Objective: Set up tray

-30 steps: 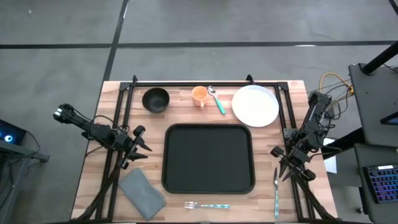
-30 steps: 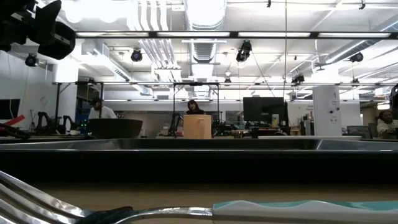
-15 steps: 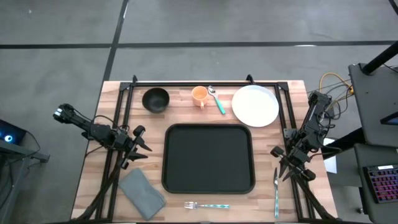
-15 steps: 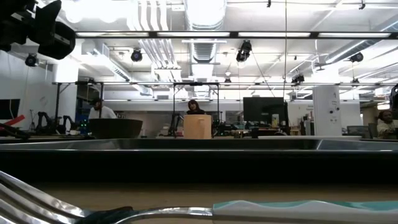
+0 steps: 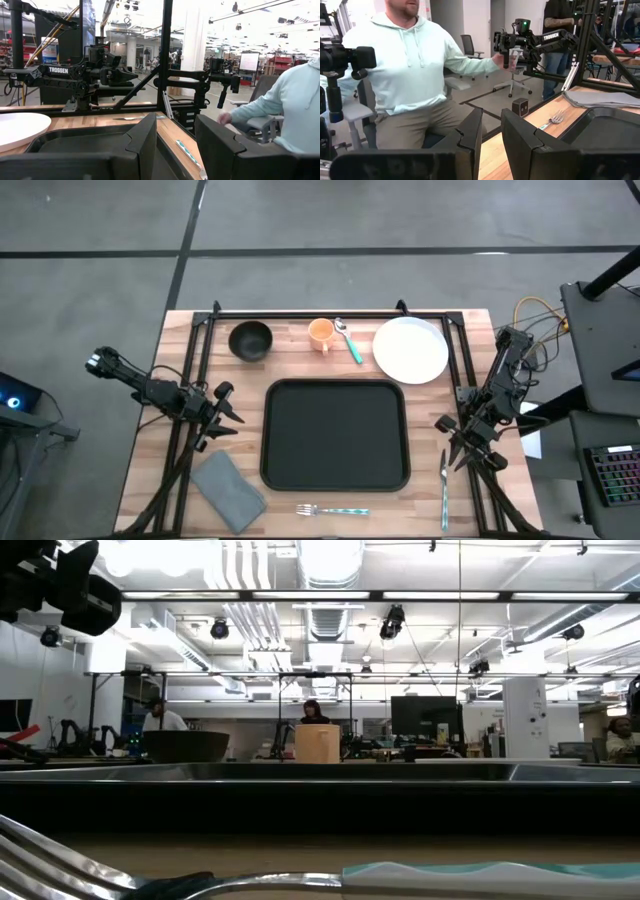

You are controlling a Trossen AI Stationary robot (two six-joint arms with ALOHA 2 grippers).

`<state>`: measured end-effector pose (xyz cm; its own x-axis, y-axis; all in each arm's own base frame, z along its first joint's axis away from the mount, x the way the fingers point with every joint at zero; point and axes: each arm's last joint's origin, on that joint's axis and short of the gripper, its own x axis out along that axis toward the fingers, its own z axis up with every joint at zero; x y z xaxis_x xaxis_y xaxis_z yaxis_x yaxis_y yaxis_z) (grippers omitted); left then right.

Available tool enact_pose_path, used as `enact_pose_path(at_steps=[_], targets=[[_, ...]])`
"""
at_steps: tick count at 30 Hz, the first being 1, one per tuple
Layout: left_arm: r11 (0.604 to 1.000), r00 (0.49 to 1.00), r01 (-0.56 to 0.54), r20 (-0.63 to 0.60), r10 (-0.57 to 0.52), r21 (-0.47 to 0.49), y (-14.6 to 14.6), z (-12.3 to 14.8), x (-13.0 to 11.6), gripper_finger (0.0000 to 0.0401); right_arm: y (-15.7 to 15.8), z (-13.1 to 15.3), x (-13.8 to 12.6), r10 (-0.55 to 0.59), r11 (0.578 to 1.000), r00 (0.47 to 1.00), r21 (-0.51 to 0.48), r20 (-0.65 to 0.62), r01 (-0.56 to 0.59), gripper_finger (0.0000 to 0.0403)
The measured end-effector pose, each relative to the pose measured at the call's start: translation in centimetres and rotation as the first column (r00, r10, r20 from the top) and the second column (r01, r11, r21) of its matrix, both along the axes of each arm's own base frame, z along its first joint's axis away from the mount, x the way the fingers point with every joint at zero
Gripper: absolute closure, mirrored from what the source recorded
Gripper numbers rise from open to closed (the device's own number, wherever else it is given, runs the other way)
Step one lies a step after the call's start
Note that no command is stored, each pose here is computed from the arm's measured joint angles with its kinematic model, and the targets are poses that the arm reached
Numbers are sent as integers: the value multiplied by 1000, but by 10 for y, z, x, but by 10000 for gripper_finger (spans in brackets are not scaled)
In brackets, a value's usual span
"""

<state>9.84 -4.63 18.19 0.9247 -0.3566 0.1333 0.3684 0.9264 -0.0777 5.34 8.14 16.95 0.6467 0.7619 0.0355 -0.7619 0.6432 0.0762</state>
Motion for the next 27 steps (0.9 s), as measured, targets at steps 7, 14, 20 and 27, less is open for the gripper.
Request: enact_pose_path(at_steps=[7, 14, 20, 27], targets=[[1000, 1000, -1, 6, 1, -4, 0, 1, 0, 284, 0, 0, 0, 0, 1000, 1000, 0, 0, 0, 339], [1000, 1000, -1, 24, 1, -12, 0, 3, 0, 284, 0, 0, 0, 0, 1000, 1000, 0, 0, 0, 339], [1000, 999, -19, 31, 19, 5, 1, 3, 0, 284, 0, 0, 0, -1, 1000, 1000, 0, 0, 1, 339], [999, 999, -25, 43, 24, 37, 1, 2, 0, 284, 0, 2, 0, -5, 1000, 999, -4, 43, 5, 339]])
